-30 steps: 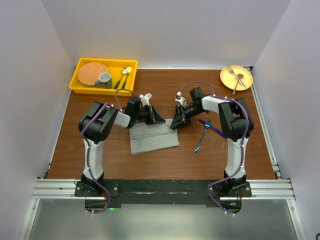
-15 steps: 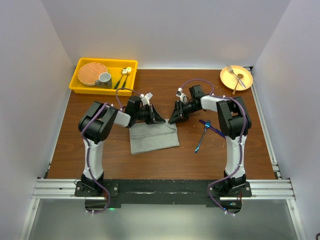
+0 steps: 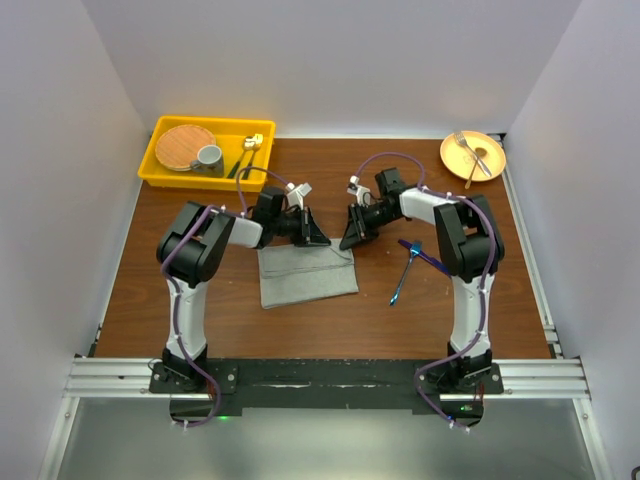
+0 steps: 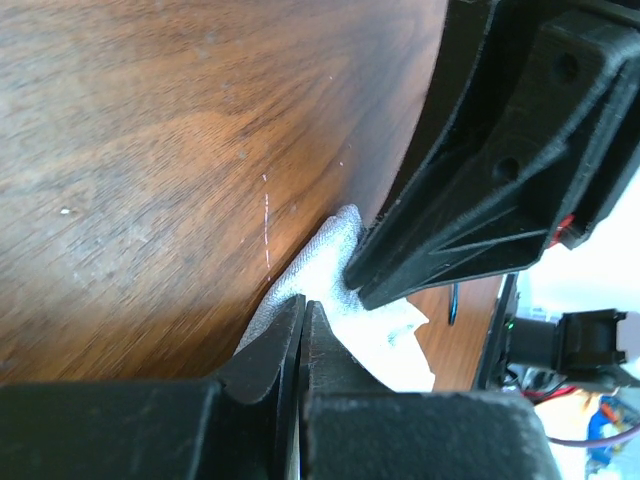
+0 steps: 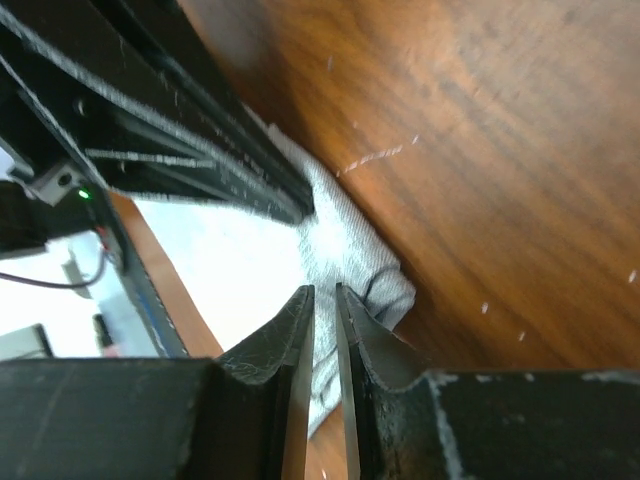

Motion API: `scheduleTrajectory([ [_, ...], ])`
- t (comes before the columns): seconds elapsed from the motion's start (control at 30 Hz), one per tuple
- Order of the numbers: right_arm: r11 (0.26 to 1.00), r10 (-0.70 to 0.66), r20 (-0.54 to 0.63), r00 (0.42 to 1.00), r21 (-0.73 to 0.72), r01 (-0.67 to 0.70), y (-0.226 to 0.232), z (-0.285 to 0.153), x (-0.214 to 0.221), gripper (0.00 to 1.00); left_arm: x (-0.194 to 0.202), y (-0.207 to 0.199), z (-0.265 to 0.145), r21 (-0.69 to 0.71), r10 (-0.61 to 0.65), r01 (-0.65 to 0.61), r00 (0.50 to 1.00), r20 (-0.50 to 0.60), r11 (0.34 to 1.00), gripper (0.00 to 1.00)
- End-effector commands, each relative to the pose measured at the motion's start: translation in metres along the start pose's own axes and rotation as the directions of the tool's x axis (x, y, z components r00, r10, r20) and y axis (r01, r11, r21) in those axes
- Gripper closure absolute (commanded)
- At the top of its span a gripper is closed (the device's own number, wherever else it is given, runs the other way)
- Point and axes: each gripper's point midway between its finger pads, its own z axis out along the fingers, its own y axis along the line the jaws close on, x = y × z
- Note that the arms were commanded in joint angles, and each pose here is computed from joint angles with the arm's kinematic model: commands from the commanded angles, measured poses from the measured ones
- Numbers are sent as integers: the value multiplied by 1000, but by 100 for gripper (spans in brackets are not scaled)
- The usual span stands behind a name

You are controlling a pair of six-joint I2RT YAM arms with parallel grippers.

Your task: Fold the napkin into a case and place the utensils inside

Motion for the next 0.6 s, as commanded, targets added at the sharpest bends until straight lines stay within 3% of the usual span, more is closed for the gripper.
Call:
scheduleTrajectory([
  [0.0, 995, -76, -27, 997, 67, 78, 15, -28, 3, 79, 15, 40, -7, -136, 34, -41, 998, -50, 990, 100],
  [0.3, 993, -105, 20, 994, -51, 106, 76, -33, -2, 75, 24, 44, -7, -153, 48, -58, 997, -64, 987, 100],
  [0.57, 993, -63, -121, 991, 88, 74, 19, -9, 33, 75, 22, 47, -7, -169, 81, -93, 994, -75, 981, 99],
])
